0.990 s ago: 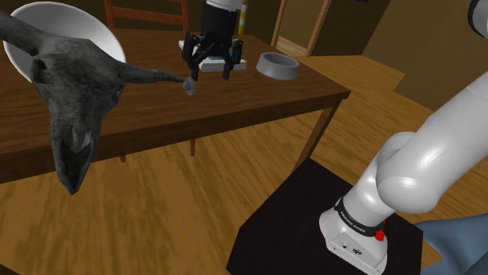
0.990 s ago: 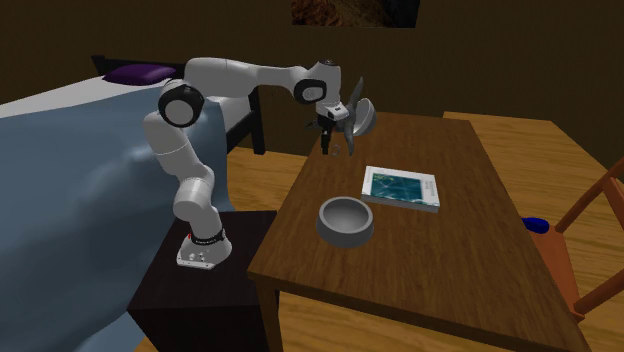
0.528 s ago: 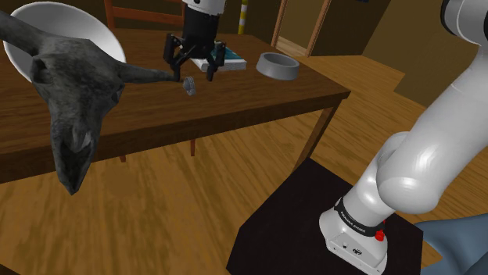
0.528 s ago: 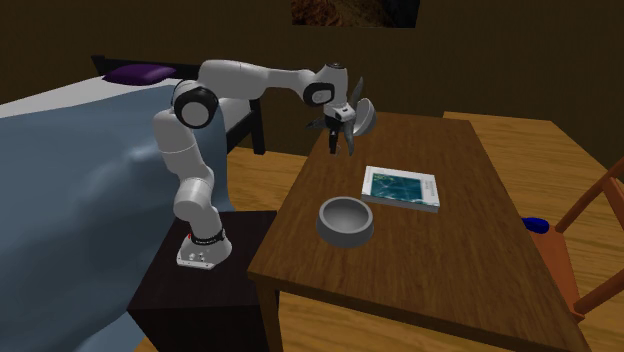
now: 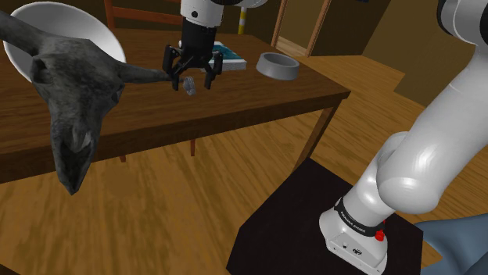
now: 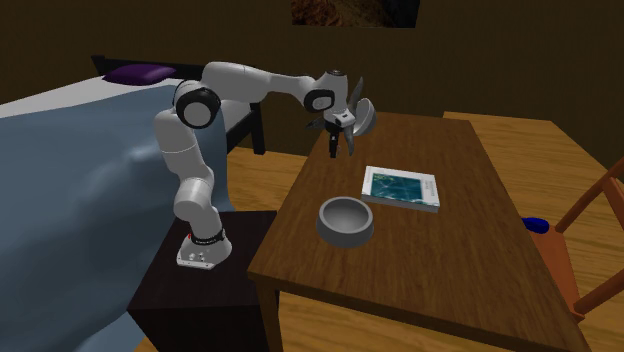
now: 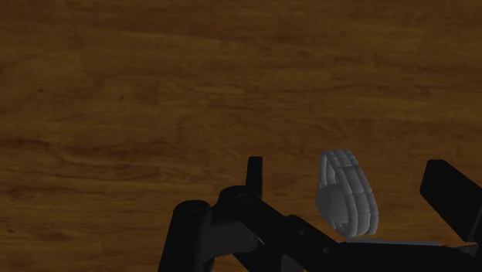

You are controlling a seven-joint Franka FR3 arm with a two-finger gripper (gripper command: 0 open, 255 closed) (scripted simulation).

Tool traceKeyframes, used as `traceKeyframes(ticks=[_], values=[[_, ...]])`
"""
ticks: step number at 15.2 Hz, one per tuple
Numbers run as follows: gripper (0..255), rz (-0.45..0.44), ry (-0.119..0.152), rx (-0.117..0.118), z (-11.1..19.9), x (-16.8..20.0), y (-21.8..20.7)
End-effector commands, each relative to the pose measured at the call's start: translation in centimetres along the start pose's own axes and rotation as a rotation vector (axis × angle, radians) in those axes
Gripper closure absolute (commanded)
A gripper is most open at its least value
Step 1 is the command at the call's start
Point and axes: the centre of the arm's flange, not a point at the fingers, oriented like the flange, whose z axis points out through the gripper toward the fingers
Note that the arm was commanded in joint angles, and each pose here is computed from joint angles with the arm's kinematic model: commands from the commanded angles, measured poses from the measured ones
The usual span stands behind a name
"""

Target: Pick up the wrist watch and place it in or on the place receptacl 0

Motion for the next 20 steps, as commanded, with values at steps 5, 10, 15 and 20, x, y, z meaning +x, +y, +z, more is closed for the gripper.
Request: traceKeyframes(ticks=[5,10,15,20], values=[[255,0.0,0.0,0.0,0.0,0.0,0.0],[255,0.0,0.0,0.0,0.0,0.0,0.0],[255,0.0,0.0,0.0,-1.0,0.0,-0.1],[255,0.0,0.0,0.0,-3.7,0.1,-0.4]])
